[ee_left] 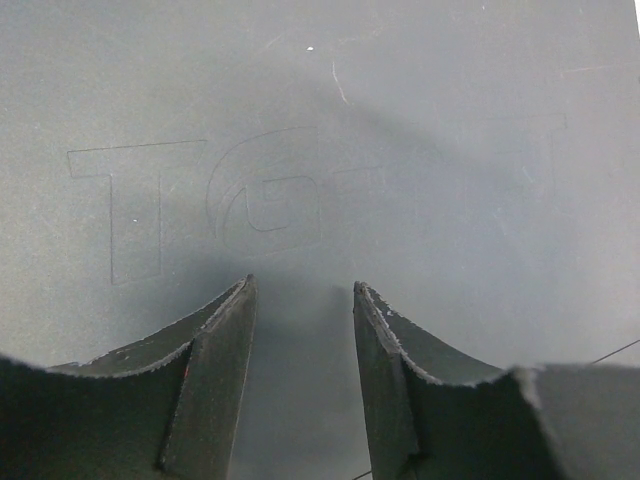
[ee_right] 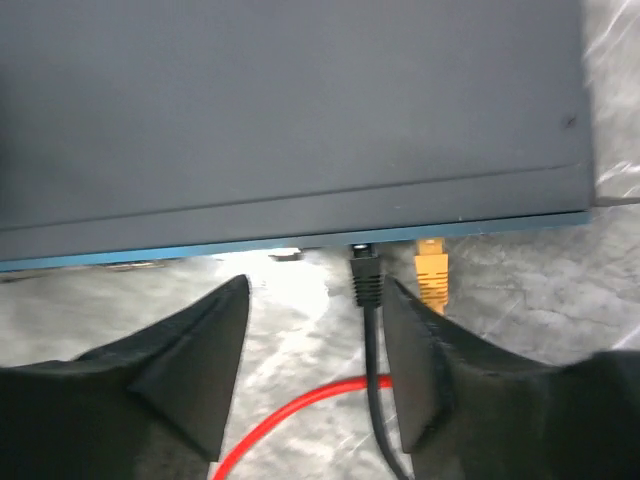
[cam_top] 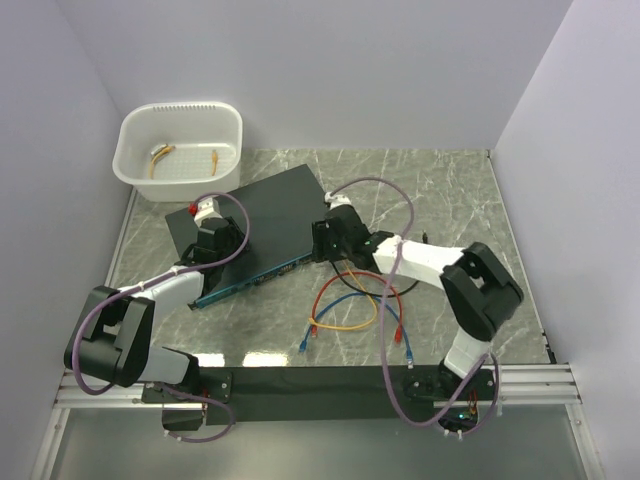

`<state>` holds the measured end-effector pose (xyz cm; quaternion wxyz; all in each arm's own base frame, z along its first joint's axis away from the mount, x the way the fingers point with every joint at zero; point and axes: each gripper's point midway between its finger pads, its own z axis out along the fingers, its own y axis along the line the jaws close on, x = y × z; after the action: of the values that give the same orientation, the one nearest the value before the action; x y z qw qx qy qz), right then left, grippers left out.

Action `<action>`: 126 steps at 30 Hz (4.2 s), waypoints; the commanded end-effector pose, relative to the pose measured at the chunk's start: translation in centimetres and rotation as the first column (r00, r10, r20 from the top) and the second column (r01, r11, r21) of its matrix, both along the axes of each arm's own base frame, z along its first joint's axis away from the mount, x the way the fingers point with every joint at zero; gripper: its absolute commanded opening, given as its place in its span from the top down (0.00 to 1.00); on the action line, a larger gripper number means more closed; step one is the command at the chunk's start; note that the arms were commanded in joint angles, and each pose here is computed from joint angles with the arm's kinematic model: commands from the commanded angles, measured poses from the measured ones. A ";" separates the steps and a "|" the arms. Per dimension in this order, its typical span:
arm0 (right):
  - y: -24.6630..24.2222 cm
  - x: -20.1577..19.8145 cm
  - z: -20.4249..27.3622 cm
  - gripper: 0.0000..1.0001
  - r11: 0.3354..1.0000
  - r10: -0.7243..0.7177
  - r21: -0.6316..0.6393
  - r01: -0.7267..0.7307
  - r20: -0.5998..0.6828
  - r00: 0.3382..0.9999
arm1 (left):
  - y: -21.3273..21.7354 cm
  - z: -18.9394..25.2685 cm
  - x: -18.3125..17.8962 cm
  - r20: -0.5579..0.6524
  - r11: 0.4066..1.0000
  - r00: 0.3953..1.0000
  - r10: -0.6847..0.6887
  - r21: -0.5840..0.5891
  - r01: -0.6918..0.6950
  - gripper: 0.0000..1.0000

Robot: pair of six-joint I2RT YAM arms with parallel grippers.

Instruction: Insert the plug into the switch port

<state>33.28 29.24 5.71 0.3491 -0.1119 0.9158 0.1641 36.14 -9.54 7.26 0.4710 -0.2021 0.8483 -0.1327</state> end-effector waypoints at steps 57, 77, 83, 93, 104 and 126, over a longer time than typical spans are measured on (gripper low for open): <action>-2.8 5.7 -0.4 0.23 0.997 -0.071 -0.019 0.069 -0.209 0.975 | 4.1 13.2 -9.9 0.003 0.999 0.999 0.047 0.007 -0.047 0.14; -0.3 3.6 -2.1 0.24 0.993 0.009 -0.113 -0.037 -0.243 0.970 | 2.9 14.7 -9.9 0.090 0.999 0.995 -0.054 0.004 0.054 0.12; -0.6 0.9 -4.1 0.25 0.988 0.000 -0.147 -0.044 -0.288 0.958 | 2.7 15.0 -10.0 0.101 0.998 0.993 -0.068 0.000 0.068 0.12; -1.1 -3.5 -5.6 0.26 0.993 0.023 -0.101 -0.065 -0.373 0.928 | 2.6 15.1 -10.1 0.106 0.997 0.991 -0.076 -0.002 0.076 0.12; -1.8 -6.2 -5.2 0.26 0.996 0.033 -0.066 -0.066 -0.419 0.908 | 2.5 15.1 -10.1 0.105 0.996 0.991 -0.085 -0.001 0.085 0.12; -5.3 -3.0 0.5 0.24 0.966 -0.065 -0.257 0.013 -0.194 0.979 | 2.6 14.8 -10.0 0.100 0.997 0.992 -0.077 0.003 0.077 0.11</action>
<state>33.33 26.76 6.08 0.2865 -0.1145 0.9455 0.1038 25.78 -6.96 21.31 0.4948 -0.1710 0.8370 -0.1596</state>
